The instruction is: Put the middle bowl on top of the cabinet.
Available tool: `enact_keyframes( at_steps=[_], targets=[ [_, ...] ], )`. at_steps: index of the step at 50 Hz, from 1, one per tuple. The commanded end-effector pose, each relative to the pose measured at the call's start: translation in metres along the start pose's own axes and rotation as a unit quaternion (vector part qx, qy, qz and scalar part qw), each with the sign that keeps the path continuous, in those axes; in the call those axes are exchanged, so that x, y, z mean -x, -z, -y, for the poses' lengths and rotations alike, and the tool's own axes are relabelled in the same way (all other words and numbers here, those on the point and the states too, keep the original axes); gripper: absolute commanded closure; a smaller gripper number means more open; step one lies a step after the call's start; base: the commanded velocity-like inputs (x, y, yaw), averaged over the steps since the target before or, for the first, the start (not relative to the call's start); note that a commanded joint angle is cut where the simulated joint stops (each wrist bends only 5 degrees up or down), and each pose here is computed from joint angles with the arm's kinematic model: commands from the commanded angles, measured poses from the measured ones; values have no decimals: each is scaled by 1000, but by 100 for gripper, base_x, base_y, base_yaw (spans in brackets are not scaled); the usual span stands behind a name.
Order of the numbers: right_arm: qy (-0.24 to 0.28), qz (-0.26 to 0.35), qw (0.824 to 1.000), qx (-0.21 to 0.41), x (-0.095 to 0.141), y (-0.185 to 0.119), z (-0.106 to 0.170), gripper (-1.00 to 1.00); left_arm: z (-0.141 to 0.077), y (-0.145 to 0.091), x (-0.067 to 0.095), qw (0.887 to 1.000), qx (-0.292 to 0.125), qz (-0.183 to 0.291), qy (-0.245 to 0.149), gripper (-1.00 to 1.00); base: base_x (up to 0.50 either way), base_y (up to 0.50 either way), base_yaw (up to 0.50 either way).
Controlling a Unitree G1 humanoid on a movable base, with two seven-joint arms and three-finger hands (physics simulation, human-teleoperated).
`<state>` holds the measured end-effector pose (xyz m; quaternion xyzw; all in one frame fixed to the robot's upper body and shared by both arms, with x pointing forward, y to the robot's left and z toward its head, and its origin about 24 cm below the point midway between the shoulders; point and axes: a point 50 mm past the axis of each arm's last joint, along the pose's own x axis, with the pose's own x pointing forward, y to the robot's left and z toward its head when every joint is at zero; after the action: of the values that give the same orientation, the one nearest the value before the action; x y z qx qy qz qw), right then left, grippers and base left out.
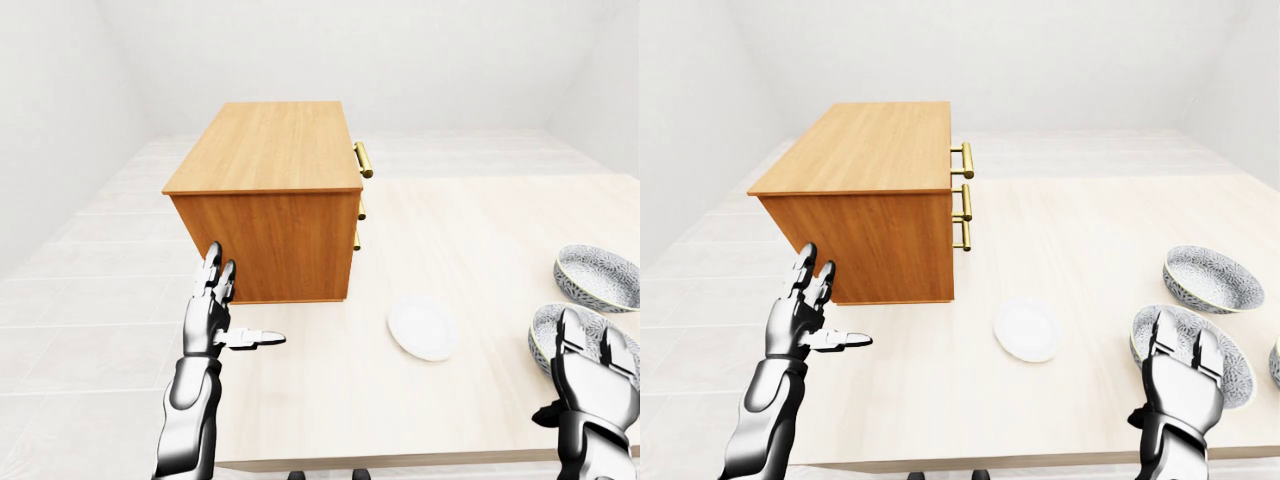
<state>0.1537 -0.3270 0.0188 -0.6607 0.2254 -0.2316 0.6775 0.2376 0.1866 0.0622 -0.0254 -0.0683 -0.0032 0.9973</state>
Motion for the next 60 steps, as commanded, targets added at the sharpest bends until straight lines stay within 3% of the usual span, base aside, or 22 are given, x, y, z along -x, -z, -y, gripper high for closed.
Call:
enact_keyframes(
  at_steps=[1, 35, 40, 48, 60],
  targets=[
    [-6, -7, 1000, -6, 0, 5, -5, -100, 3, -4, -20, 1000, -12, 9, -13, -100, 2, 0, -1],
    [-5, -15, 1000, -6, 3, 10, -1, -100, 5, -6, -19, 1000, -16, 11, -11, -100, 1, 0, 0],
    [-4, -14, 1000, -5, 3, 10, 1, -79, 5, -7, -19, 1000, -16, 11, -11, -100, 1, 0, 0],
    [-1, -15, 1000, -5, 4, 10, 5, -75, 6, -7, -19, 1000, -15, 11, -10, -100, 0, 0, 0],
    [-1, -17, 1000, -4, 5, 11, 4, -47, 5, -5, -18, 1000, -15, 9, -11, -100, 1, 0, 0]
  ],
)
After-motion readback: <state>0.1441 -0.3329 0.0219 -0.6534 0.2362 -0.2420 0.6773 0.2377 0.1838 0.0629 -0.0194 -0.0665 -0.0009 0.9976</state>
